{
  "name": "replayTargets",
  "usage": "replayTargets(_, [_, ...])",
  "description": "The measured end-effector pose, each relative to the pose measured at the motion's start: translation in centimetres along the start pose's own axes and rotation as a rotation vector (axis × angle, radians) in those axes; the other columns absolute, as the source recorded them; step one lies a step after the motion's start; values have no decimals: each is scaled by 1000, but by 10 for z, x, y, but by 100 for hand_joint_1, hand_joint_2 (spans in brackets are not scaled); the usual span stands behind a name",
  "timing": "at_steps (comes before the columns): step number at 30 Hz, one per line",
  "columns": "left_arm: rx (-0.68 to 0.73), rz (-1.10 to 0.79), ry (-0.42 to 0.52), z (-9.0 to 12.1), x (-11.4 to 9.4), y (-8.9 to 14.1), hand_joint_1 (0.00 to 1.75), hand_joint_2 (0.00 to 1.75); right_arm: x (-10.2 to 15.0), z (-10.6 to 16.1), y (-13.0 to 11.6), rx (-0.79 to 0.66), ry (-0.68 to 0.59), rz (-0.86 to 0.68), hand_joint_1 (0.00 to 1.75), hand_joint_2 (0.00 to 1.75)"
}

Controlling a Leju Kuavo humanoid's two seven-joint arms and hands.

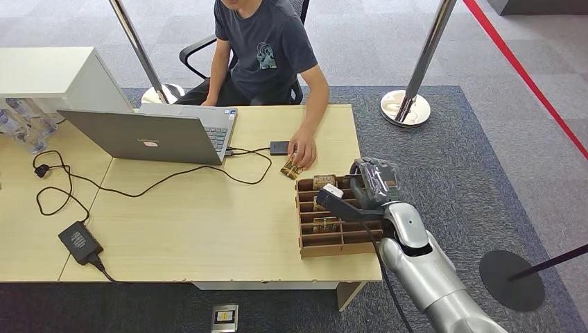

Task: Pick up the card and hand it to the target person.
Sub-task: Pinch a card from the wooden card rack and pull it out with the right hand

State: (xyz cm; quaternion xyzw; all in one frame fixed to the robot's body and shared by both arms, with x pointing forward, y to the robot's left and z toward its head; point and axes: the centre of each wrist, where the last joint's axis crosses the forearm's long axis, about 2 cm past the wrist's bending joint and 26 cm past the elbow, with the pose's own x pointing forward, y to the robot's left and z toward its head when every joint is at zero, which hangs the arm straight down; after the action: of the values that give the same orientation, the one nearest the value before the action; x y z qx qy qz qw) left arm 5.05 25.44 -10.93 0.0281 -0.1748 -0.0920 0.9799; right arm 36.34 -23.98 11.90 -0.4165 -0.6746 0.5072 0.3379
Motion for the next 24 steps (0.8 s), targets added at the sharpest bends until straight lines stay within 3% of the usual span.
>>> replayTargets(9, [0,-1,0,0,0,0,0,0,-2,2,0,-1,5,1,134,175])
replayTargets(16, [-1,-1,0,0,0,0,0,0,-1,3,1,-2,4,0,149,175])
replayTargets(20, [-1,-1,1,0,0,0,0,0,-2,3,1,-1,4,1,170,175])
replayTargets(24, [-1,0,6,0,0,0,0,0,-1,3,0,1,1,4,174,175])
